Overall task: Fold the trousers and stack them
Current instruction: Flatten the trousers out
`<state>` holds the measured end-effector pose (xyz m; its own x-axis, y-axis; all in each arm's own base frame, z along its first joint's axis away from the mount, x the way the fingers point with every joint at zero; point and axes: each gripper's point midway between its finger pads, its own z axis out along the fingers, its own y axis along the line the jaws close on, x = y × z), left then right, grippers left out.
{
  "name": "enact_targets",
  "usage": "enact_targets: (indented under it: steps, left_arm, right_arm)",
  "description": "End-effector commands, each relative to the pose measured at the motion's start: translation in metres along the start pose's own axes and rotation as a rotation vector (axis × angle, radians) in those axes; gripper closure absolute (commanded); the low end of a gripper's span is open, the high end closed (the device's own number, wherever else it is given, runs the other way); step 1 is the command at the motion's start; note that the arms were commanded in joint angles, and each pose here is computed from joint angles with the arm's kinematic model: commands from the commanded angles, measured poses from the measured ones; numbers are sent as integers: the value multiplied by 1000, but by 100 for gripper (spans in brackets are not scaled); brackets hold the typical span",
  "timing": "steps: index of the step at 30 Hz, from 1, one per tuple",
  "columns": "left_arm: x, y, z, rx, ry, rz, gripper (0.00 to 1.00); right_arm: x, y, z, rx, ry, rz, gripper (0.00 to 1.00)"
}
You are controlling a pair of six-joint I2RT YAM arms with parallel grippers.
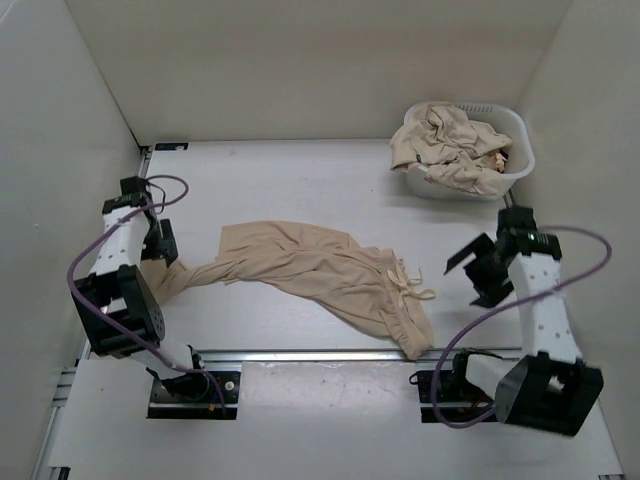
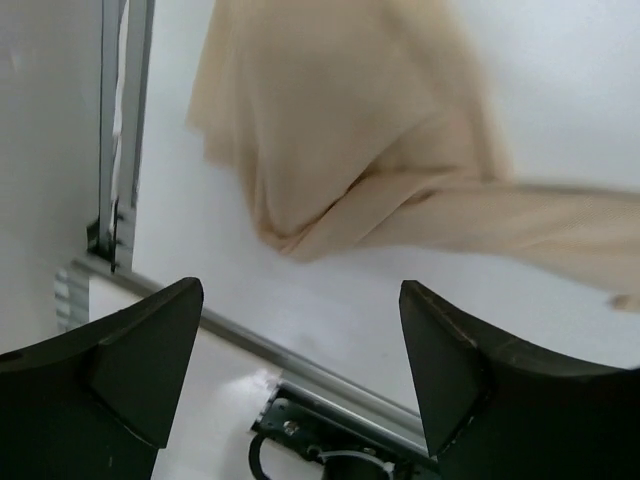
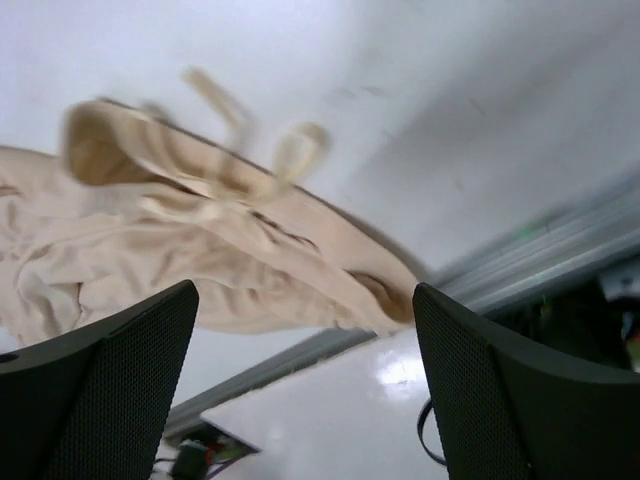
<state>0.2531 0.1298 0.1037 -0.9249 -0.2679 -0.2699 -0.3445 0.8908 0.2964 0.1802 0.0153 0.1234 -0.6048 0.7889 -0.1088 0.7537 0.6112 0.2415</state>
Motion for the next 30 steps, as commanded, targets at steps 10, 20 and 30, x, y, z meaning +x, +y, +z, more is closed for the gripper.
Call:
enact_targets:
  steps: [10,20,30]
  left_arm:
    - [-102,-176,-18,320,-65,315,8]
    - [-53,-162,13,230,56,358,8]
    - [-22,-1,31,-23,98,12,5]
  right_arm:
    - [7,196,63,-140,164,-273,4]
    - [56,210,114,-92,351,-238,8]
    - [26,184,104,-16,228,-261,100]
